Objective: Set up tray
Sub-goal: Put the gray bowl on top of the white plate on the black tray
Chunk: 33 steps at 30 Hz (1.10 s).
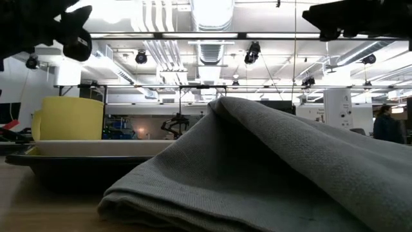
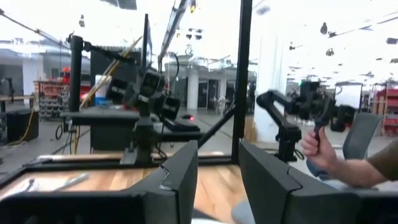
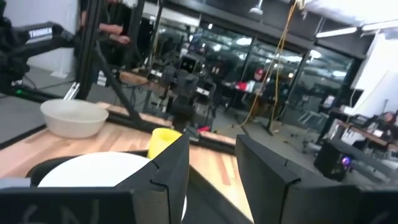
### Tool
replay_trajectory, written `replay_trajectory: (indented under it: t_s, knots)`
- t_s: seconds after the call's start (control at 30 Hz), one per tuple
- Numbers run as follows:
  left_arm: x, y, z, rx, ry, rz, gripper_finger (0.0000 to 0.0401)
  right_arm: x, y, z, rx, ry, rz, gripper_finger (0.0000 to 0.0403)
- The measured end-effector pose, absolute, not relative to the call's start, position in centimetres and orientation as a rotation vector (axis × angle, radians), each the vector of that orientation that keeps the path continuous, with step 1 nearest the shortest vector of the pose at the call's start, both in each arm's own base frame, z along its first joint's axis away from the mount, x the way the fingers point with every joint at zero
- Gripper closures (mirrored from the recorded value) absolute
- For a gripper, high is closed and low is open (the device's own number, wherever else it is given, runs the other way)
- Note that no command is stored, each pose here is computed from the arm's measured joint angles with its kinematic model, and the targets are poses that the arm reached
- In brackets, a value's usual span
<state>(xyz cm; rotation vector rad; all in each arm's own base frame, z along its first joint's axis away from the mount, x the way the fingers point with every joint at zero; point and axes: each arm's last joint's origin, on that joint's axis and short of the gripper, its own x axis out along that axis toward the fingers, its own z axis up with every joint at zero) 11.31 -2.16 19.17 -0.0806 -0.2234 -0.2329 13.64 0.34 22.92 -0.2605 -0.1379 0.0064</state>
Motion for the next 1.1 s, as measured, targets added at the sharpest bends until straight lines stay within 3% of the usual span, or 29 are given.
replay_trajectory:
  t_s: [0.23, 0.57, 1.1]
  knots:
    - [11.1, -2.1, 20.2, -0.133, -0.331, -0.244, 0.0296, 13.1, 0.3, 22.0, -0.289, -0.165, -0.002, 0.0280]
    - [11.9, -2.3, 21.4, -0.210, -0.296, -0.257, 0.0296, 13.1, 0.3, 20.7, -0.372, -0.129, -0.003, 0.0280]
    - [18.9, -4.6, 25.9, -0.254, -0.114, -0.348, 0.0296, 11.9, 0.0, 17.8, -0.391, -0.083, -0.109, 0.0280]
